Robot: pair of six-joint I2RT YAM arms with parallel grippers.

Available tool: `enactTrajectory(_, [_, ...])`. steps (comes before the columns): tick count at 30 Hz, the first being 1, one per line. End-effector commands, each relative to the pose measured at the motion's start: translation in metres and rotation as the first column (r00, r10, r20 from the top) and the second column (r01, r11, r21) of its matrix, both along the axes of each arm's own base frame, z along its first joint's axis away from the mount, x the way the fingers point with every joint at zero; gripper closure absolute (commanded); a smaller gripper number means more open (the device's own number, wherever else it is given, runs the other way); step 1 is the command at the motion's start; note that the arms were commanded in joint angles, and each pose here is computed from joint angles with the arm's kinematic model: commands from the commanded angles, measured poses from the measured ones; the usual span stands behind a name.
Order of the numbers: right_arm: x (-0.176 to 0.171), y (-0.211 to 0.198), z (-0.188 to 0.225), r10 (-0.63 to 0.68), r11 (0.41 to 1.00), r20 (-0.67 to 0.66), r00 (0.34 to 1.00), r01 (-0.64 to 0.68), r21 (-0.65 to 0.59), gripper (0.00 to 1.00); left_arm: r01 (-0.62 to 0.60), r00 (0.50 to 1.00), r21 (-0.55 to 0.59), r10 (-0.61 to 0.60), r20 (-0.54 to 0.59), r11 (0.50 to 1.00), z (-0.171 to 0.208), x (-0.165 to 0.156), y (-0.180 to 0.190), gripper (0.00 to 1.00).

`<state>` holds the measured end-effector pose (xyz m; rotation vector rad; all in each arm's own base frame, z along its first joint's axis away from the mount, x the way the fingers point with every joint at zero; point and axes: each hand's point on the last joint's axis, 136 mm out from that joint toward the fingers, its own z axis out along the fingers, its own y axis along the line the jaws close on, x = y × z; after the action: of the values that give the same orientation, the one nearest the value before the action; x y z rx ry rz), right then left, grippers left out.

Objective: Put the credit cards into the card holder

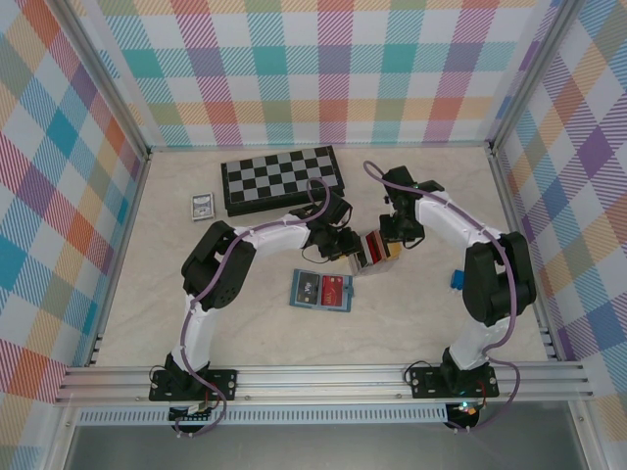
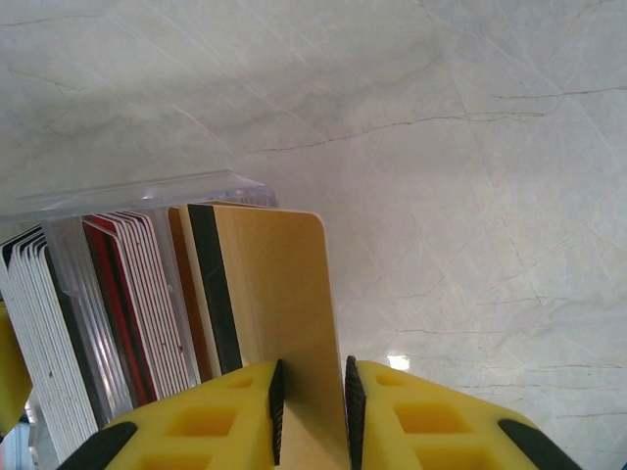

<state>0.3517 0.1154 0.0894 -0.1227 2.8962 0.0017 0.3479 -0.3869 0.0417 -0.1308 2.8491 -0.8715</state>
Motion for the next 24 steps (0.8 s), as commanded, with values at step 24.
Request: enactTrajectory(24, [0.0022, -0.0114, 0.0234, -0.005, 0.998, 0.038, 0.999, 0.007, -0.058, 0.83, 0.017, 0.993, 0.105, -0.005, -0.115, 0.994, -0.0343, -0.0288, 0.0207, 0.65])
